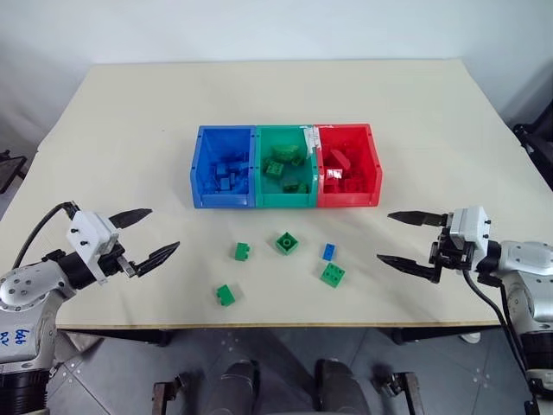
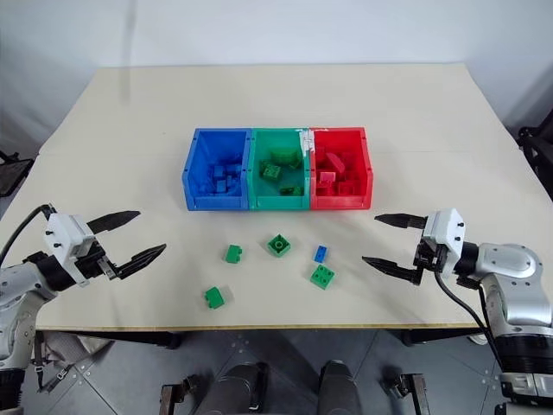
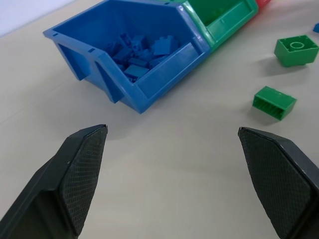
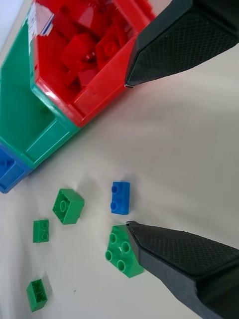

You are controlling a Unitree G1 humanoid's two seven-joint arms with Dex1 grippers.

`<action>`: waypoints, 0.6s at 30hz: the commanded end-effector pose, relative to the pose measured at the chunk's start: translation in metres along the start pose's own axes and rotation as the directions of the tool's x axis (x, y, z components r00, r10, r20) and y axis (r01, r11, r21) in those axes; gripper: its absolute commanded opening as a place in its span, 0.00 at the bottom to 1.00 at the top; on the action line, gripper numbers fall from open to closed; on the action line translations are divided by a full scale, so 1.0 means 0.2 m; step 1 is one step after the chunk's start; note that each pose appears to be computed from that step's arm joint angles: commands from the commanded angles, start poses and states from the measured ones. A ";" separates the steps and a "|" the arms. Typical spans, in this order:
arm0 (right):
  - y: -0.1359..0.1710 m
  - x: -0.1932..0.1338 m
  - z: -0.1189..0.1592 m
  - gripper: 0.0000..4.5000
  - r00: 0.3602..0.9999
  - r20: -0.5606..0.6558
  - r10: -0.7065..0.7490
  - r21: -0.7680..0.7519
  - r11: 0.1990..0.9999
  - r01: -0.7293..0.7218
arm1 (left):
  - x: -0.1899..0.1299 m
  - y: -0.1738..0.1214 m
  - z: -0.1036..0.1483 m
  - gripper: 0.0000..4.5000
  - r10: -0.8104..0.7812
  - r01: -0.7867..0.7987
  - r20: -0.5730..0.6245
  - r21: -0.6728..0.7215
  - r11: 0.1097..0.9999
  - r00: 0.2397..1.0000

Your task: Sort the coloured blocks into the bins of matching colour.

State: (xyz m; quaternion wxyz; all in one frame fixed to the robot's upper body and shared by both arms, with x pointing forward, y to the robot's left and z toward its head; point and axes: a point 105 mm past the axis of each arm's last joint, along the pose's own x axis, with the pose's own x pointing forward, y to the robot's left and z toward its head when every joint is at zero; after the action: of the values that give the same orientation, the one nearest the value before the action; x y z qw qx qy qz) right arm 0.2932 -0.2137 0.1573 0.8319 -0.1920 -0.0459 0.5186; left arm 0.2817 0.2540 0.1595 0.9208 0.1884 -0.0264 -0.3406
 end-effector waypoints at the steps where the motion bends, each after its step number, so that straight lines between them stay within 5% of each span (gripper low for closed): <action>1: 0.00 0.00 0.04 1.00 0.999 0.036 -0.020 -0.017 1.000 0.021 | 0.01 -0.01 0.00 0.99 0.000 0.000 0.000 0.031 1.000 1.000; 11: 0.01 -0.25 0.02 1.00 0.978 -0.043 -0.205 0.018 0.978 0.206 | 0.20 -0.23 0.10 0.99 -0.258 0.272 0.128 -0.112 0.956 0.958; 18: 0.12 -0.44 -0.10 1.00 0.956 -0.185 -0.229 0.061 0.968 0.243 | 0.32 -0.57 0.17 0.99 -0.602 0.600 0.139 0.060 0.798 0.786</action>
State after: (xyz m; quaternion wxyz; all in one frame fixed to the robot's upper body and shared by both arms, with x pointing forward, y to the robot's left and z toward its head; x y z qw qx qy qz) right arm 0.2379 -0.2846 0.1292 0.8990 -0.1749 0.0410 0.3994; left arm 0.2613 0.1308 0.1341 0.7795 0.1439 -0.0135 -0.6095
